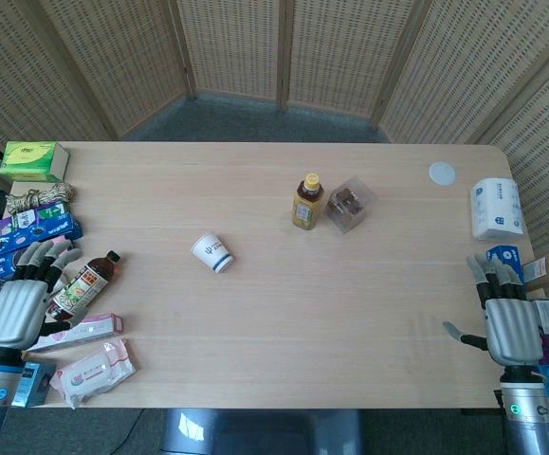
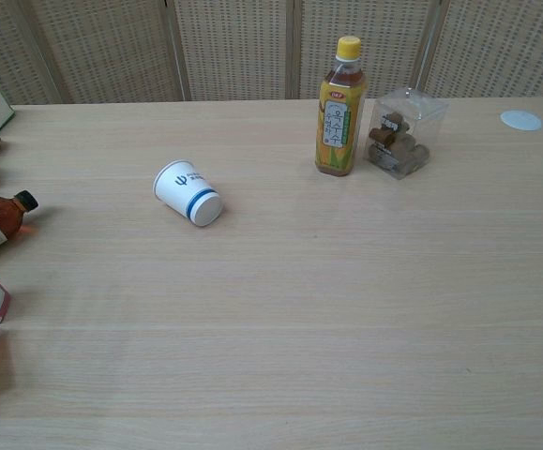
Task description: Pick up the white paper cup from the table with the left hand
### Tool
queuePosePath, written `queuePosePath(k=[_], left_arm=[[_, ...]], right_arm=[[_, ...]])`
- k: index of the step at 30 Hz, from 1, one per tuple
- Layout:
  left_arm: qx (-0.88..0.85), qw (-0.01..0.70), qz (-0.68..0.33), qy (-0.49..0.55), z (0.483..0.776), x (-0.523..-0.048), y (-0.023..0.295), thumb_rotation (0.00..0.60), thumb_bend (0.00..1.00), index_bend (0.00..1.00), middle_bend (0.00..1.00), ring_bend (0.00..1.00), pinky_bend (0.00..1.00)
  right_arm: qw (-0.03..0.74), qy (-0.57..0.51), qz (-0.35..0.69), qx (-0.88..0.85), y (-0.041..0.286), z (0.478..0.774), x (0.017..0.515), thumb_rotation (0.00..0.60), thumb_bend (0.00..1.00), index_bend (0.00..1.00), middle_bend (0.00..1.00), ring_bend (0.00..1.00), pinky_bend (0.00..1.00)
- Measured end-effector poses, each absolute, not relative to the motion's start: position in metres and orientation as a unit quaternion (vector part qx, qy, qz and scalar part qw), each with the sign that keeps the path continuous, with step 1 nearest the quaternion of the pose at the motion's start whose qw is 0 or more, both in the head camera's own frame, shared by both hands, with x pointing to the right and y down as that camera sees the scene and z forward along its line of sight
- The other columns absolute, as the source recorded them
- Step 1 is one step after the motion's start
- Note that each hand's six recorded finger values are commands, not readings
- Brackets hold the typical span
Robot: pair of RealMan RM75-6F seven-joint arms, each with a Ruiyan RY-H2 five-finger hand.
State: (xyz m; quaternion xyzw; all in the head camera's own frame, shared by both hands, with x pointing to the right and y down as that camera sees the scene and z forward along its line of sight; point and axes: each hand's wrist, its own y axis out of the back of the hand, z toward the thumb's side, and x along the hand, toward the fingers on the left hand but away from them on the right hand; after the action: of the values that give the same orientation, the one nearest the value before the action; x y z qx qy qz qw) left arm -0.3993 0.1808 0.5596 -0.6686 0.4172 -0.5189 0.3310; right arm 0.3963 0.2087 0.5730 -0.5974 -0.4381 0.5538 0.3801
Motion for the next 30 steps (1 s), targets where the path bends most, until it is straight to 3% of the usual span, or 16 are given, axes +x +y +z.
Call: queuePosePath(k=[8,17,30], left_arm=[[-0.663,0.386,-0.540,0.346,0.582,-0.382,0.157,0.600,0.23,0.09,0.08,0.00,0.00],[-0.676,0.417,-0.542,0.276,0.629,-0.333,0.118,0.600,0.23,0.00,0.01,0.00,0.00],[-0.683,0.443,-0.544,0.205,0.687,-0.257,0.079,0.600,0.23,0.00,0.00,0.00,0.00]], right_arm=[[0.380,-0.438,0.553,-0.599,0.208,0.569,0.395,0.524,0.05,0.00,0.00,0.00,0.00],[0.380,-0.446,0.567,-0.579,0.213,0.555,0.411,0.525,0.06,0.00,0.00,0.00,0.00],[0.376,-0.456,0.588,-0.552,0.220,0.539,0.436,0.522,0.06,0.00,0.00,0.00,0.00]])
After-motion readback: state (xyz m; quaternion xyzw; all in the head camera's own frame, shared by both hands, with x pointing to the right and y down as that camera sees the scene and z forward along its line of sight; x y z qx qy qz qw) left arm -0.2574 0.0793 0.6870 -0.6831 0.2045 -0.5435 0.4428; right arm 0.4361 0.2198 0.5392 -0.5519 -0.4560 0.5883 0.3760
